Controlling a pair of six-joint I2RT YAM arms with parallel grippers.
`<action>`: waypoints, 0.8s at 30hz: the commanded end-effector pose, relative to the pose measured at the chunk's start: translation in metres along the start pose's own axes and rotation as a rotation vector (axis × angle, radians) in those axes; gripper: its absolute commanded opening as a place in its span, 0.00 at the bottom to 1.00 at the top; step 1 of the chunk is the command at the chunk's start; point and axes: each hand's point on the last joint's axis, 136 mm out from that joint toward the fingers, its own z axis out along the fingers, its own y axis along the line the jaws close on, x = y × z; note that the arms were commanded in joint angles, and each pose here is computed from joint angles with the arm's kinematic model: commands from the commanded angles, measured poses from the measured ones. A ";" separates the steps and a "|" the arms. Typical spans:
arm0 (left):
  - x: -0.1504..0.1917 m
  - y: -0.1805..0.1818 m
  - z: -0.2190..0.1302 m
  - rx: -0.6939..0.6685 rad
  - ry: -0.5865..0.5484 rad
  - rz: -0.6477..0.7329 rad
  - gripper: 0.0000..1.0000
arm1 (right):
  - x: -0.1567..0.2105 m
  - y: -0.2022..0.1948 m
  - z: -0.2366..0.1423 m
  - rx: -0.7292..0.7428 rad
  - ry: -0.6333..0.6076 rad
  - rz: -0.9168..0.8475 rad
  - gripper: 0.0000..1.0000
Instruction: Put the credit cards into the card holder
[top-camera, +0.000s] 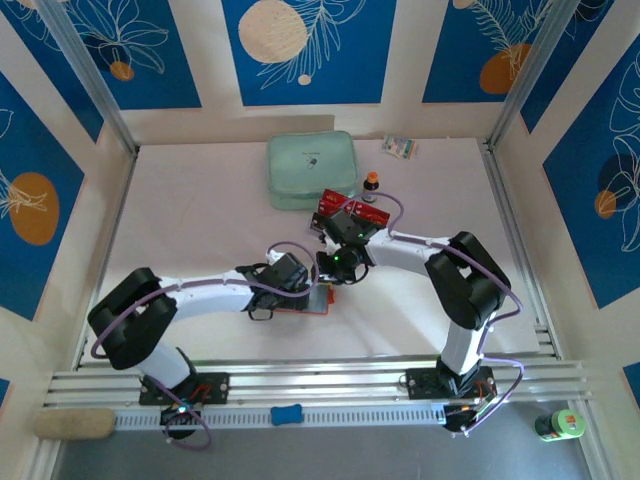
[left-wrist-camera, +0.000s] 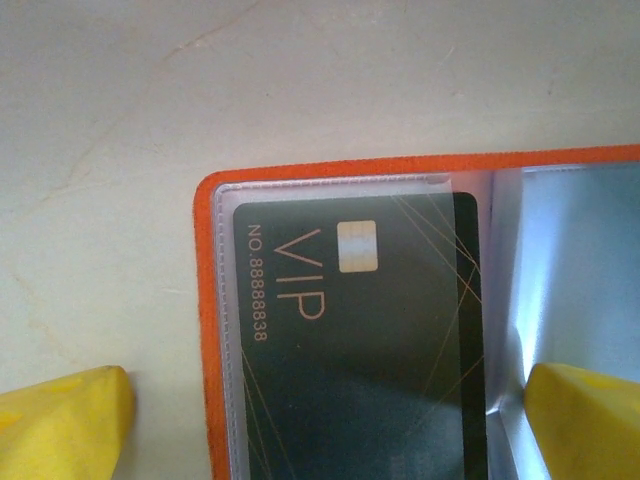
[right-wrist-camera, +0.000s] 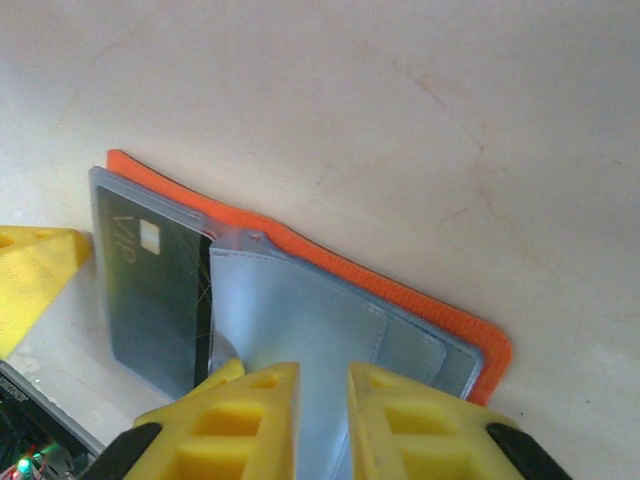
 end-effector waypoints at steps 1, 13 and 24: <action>0.010 0.012 0.001 -0.022 0.030 -0.016 1.00 | 0.010 -0.003 -0.002 0.012 0.014 0.028 0.22; 0.011 0.016 -0.002 -0.017 0.021 -0.027 1.00 | 0.016 -0.014 0.015 0.051 0.046 0.055 0.33; 0.013 0.017 -0.002 -0.013 0.020 -0.034 1.00 | 0.015 -0.009 0.024 0.013 0.075 0.057 0.32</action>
